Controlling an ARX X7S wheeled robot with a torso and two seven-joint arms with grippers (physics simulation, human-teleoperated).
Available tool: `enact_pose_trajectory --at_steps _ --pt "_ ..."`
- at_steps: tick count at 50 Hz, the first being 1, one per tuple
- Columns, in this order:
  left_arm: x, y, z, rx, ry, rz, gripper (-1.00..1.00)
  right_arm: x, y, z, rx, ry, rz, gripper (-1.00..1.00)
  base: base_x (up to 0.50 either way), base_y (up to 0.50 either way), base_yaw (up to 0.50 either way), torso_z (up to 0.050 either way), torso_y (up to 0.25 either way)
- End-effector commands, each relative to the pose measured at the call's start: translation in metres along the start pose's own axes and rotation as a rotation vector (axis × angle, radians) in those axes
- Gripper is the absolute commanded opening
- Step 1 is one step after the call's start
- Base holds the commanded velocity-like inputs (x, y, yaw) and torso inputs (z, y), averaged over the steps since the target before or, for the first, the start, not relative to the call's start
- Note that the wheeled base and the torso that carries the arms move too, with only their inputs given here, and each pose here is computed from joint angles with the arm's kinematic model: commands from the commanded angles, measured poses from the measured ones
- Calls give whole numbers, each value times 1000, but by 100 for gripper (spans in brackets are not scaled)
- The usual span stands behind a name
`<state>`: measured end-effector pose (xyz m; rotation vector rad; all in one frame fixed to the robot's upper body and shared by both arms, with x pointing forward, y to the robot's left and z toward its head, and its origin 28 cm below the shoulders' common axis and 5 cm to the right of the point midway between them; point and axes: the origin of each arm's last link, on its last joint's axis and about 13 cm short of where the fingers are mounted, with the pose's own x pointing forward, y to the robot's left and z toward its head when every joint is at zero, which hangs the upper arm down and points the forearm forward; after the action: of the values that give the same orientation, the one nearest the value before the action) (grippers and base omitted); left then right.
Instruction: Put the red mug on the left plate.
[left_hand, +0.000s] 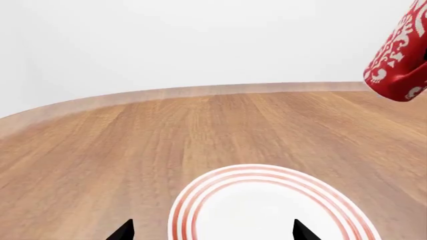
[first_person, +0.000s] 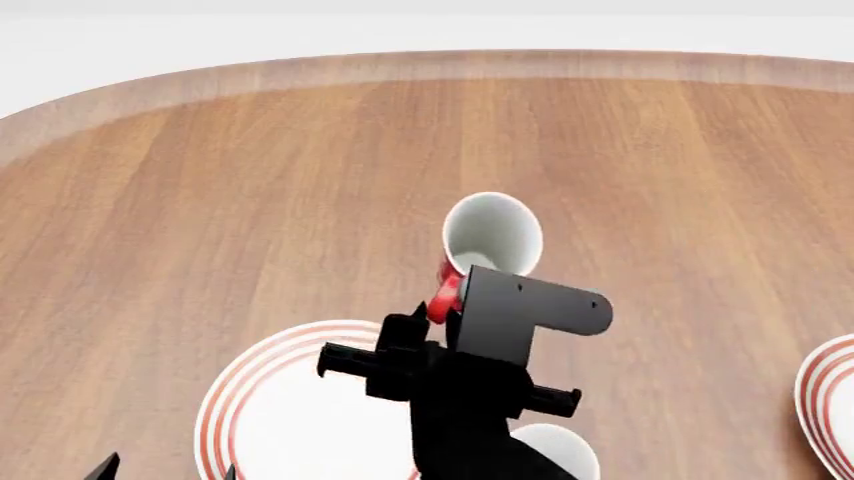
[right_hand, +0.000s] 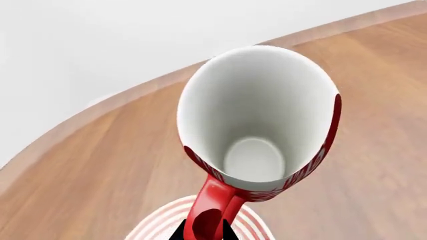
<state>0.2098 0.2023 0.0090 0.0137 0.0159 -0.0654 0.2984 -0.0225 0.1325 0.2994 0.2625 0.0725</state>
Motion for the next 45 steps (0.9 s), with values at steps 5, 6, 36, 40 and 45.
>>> enact_pose_trajectory --at_steps 5,6,36,40,45 --pt "-1 0 1 -4 0 1 100 1 5 -11 -24 76 75 -100 0 0 0 0 0" --pt "0 0 0 -4 0 1 100 1 4 -12 -25 79 75 -100 0 0 0 0 0" --pt "0 0 0 -4 -1 1 100 12 5 -51 -124 186 101 -100 0 0 0 0 0" --pt "0 0 1 -4 -1 0 100 11 6 -52 -117 198 111 -100 0 0 0 0 0" --pt "-1 0 1 -4 -1 0 100 11 8 -53 -92 238 125 -100 0 0 0 0 0"
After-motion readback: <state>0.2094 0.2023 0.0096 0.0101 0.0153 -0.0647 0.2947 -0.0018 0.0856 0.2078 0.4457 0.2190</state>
